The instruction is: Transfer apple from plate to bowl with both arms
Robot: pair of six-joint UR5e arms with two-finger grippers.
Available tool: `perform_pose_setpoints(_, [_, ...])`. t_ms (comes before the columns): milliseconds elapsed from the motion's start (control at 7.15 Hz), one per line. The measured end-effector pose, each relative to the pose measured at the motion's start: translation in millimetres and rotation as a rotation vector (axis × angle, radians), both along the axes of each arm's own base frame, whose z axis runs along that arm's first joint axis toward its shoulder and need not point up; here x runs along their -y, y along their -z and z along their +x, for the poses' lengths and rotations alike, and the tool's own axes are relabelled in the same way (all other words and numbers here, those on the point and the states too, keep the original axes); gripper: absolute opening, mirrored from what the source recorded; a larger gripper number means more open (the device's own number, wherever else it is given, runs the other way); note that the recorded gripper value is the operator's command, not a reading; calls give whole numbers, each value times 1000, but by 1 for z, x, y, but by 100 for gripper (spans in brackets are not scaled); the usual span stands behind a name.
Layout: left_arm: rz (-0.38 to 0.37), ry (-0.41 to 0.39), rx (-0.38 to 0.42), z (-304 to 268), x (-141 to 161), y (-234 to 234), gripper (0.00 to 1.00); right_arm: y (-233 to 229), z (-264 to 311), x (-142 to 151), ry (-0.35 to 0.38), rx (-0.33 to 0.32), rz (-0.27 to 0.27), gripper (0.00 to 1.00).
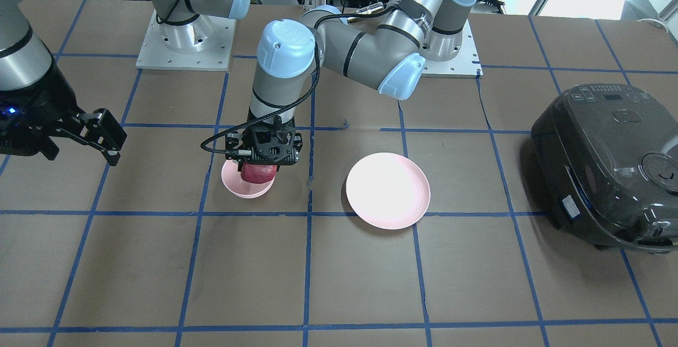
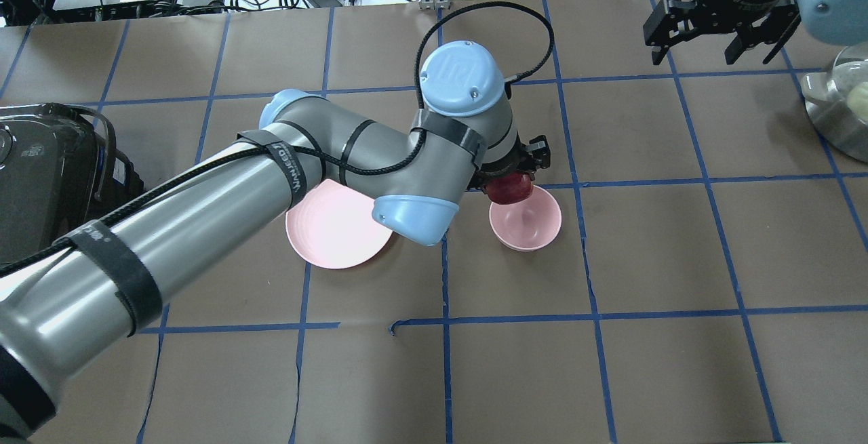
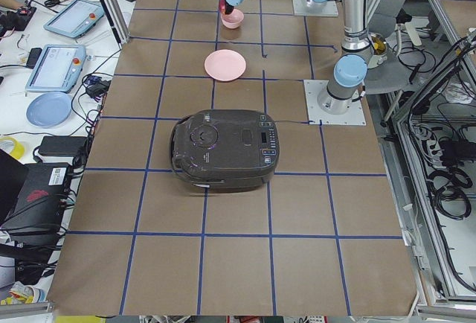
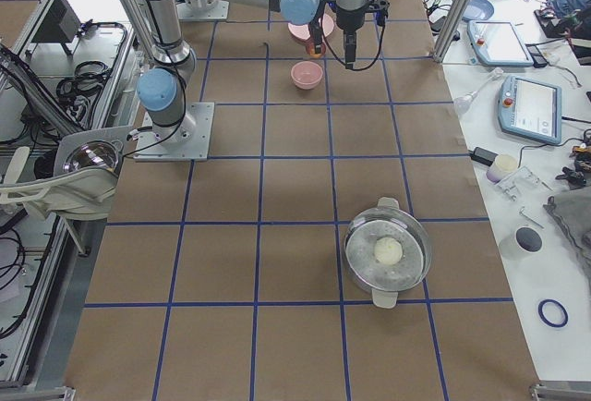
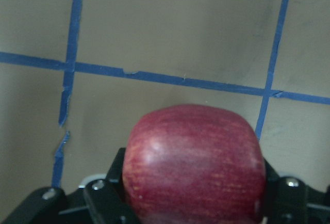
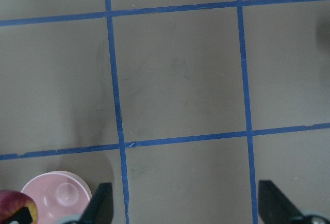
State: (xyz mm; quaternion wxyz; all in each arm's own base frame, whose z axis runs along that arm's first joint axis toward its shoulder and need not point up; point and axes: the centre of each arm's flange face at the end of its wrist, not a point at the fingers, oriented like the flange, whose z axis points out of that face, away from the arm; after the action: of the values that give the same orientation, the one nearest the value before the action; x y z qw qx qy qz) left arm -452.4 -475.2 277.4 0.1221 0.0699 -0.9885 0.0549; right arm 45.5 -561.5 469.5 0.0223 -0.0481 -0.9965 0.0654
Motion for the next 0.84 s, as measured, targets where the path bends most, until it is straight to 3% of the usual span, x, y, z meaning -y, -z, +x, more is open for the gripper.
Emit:
perform_pose_setpoints(419, [4, 36, 50, -29, -17, 23, 12, -10, 2, -5, 29, -10, -25, 100])
perform_pose_setpoints(699, [1, 56, 64, -34, -20, 27, 30, -11, 1, -5, 24, -16, -29, 100])
perform_pose_setpoints(839, [-10, 68, 83, -33, -18, 30, 48, -12, 0, -4, 23, -18, -36, 100])
